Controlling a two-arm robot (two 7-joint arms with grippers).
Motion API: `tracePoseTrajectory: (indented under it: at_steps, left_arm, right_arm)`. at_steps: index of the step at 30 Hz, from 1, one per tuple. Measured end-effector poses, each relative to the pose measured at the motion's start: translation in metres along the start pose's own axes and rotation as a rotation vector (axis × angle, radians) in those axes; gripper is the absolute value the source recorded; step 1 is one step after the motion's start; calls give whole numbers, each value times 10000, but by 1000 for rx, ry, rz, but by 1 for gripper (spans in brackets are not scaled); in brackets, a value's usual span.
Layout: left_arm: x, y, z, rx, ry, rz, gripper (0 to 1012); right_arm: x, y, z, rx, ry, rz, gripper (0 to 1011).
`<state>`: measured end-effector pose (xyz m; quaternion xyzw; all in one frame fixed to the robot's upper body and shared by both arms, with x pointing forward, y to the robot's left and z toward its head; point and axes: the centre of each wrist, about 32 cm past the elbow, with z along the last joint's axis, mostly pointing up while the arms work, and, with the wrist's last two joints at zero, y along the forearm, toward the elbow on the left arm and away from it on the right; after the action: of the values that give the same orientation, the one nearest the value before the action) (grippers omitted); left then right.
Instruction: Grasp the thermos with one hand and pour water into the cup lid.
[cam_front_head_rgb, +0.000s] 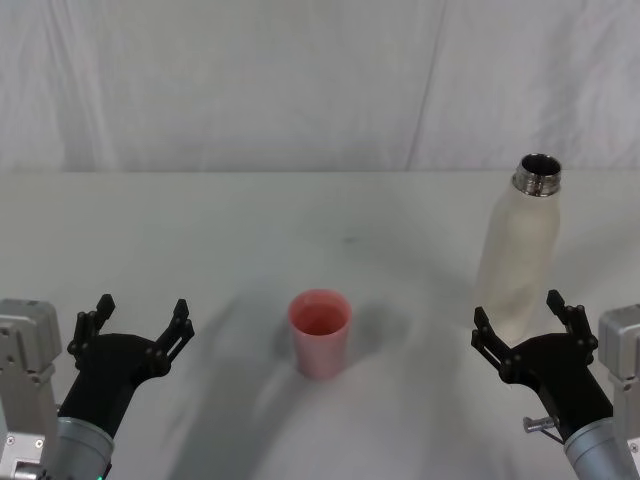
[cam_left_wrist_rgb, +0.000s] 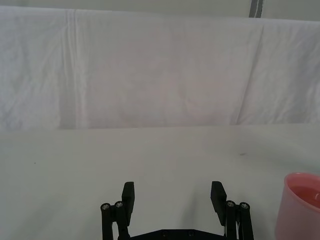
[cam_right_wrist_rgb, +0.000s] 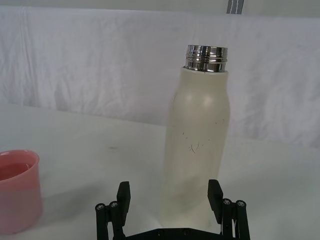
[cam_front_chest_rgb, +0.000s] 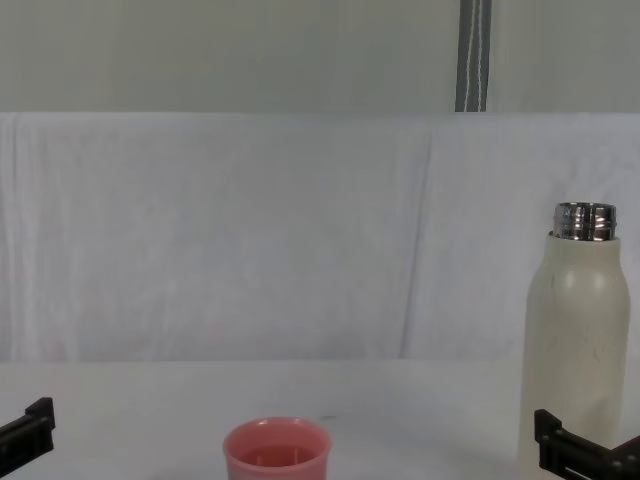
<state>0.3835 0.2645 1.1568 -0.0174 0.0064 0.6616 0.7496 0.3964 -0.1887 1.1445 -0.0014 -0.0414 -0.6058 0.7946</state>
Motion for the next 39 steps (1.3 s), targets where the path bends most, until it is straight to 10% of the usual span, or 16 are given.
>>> tracePoseTrajectory:
  at_steps: [39]
  left_arm:
    - [0, 0, 0, 0, 0, 0, 1001]
  right_arm:
    - [133, -4, 3, -7, 85, 40, 1000]
